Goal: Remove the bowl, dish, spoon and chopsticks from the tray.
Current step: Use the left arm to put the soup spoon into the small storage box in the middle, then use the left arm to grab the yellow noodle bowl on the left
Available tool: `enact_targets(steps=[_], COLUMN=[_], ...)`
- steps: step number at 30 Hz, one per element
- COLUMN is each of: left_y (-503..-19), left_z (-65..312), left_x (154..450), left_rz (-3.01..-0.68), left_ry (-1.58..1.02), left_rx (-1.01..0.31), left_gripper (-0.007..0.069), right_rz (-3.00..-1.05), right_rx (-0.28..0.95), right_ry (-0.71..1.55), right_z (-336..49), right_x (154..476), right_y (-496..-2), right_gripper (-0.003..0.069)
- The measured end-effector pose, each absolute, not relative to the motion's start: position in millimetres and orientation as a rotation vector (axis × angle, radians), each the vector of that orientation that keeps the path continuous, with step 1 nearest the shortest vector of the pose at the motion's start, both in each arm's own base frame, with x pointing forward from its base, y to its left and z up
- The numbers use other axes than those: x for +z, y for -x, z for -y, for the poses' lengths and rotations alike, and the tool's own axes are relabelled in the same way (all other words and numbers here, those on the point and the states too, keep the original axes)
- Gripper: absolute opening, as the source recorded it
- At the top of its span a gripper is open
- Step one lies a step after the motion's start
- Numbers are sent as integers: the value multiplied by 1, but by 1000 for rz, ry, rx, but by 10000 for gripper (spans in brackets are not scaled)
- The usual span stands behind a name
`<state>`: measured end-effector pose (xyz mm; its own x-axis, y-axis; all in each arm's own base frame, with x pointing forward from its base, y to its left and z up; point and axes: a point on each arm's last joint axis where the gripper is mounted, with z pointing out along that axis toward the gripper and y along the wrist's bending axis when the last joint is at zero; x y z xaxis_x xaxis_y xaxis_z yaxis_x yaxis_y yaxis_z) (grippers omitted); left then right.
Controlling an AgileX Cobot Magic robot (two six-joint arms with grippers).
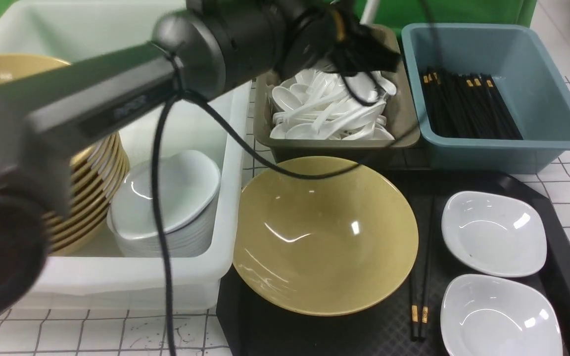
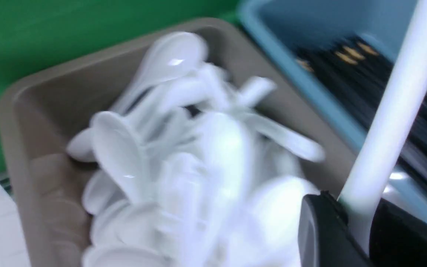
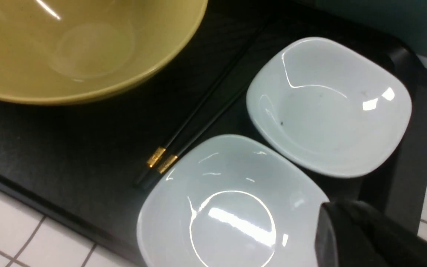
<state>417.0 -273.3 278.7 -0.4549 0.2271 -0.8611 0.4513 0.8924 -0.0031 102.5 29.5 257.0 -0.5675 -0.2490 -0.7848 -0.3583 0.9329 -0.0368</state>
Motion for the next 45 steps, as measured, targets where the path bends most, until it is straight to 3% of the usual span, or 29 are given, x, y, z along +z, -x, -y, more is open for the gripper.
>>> enact_targets(steps=[3,7,9,12,15,16,19,23,25,28,31,34,37,40,41,43,45], left_y=[-434,-438,-434,-399,-355,-337,-303,-283,-277,-273,-265,-262,-269,-285,-287,-303,-314], left_z=[262,248,245,252,272,282,308,327,337,344,359,368,364,343,339,318,305], left_x=[254,252,257,287,297,292,264,220,207,206,213,227,248,274,276,281,278], left_rz=[-2093,-2146,-2183,-2311,-2433,-2490,-2562,-2631,-2655,-2650,-2634,-2586,-2508,-2437,-2438,-2456,-2497], left_ry=[-451,-398,-371,-401,-622,-743,-991,-1135,-1161,-1180,-1176,-1197,-1237,-1265,-1268,-1237,-1195], left_rx=[-262,-238,-236,-227,-163,-120,-68,-48,-110,-189,-435,-562,-512,-313,-279,-108,-26], left_gripper=[196,376,398,348,190,119,15,-8,-11,-11,-11,-1,55,194,205,352,433], right_rz=[-2201,-2201,-2201,-2202,-2202,-2201,-2201,-2201,-2201,-2201,-2201,-2201,-2201,-2202,-2202,-2202,-2202], right_rx=[158,158,159,159,159,161,161,162,162,163,165,165,165,165,165,165,165], right_ry=[429,429,428,428,428,427,427,426,426,426,424,424,424,424,424,424,425], right_z=[-30,-30,-30,-30,-30,-30,-30,-30,-30,-30,-30,-30,-30,-30,-30,-30,-30], right_x=[257,257,257,257,257,257,257,257,257,257,257,257,257,257,257,257,257], right_y=[-103,-103,-103,-102,-102,-102,-102,-102,-102,-102,-102,-102,-102,-102,-102,-102,-102], right_gripper=[48,48,48,48,48,48,48,48,48,50,53,55,56,57,57,59,61])
